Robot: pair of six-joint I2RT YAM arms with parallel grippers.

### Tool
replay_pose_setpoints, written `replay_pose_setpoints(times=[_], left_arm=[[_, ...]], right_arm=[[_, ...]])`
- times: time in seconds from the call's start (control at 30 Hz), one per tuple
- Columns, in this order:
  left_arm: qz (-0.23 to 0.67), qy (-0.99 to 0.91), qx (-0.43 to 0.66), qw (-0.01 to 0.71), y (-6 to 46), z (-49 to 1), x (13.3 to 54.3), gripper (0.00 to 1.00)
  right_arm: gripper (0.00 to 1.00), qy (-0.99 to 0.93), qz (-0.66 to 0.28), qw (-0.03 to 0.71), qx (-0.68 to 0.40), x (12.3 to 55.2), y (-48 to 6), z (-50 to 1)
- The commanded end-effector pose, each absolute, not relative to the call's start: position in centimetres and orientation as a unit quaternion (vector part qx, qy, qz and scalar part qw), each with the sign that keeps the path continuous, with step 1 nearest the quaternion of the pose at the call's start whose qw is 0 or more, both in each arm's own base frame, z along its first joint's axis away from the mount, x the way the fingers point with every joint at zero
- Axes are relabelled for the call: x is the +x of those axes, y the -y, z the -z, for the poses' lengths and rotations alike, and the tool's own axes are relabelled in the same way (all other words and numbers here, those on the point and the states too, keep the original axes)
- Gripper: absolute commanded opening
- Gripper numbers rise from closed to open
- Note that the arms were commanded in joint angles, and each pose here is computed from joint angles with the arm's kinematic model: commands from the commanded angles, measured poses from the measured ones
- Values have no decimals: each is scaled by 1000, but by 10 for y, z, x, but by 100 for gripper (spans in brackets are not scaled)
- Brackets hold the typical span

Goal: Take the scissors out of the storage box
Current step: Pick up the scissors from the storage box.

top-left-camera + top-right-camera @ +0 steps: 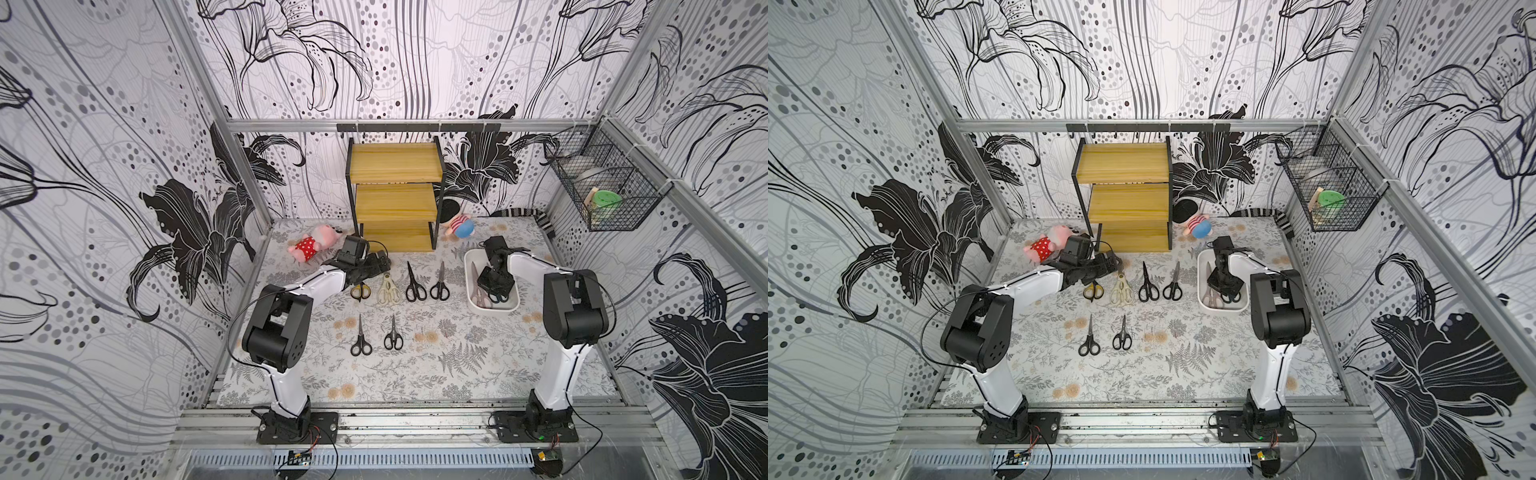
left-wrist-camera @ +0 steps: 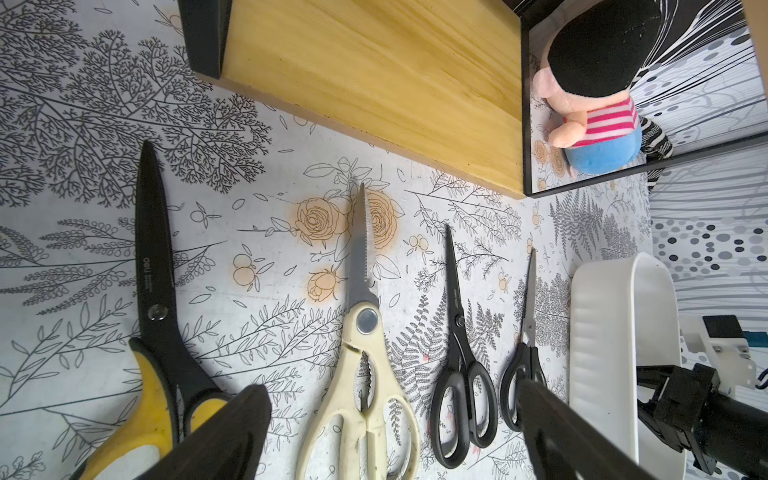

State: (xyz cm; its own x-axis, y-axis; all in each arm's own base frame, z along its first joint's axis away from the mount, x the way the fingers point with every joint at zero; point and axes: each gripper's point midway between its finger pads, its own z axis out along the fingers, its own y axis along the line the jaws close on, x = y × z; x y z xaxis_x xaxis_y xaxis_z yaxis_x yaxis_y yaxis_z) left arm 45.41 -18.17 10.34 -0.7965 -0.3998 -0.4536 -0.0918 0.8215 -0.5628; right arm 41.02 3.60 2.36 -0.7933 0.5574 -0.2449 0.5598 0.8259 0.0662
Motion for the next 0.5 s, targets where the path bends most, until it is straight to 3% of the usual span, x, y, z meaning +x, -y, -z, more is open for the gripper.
replay_pose_setpoints(times=[0.0, 0.47], left_arm=[[266, -904, -128, 310, 181, -118, 453, 98], [273, -900, -125, 315, 181, -125, 456, 98]], right_arm=[[0, -945, 12, 122, 304, 406, -31, -24], [0, -931, -68, 204, 295, 426, -46, -111]])
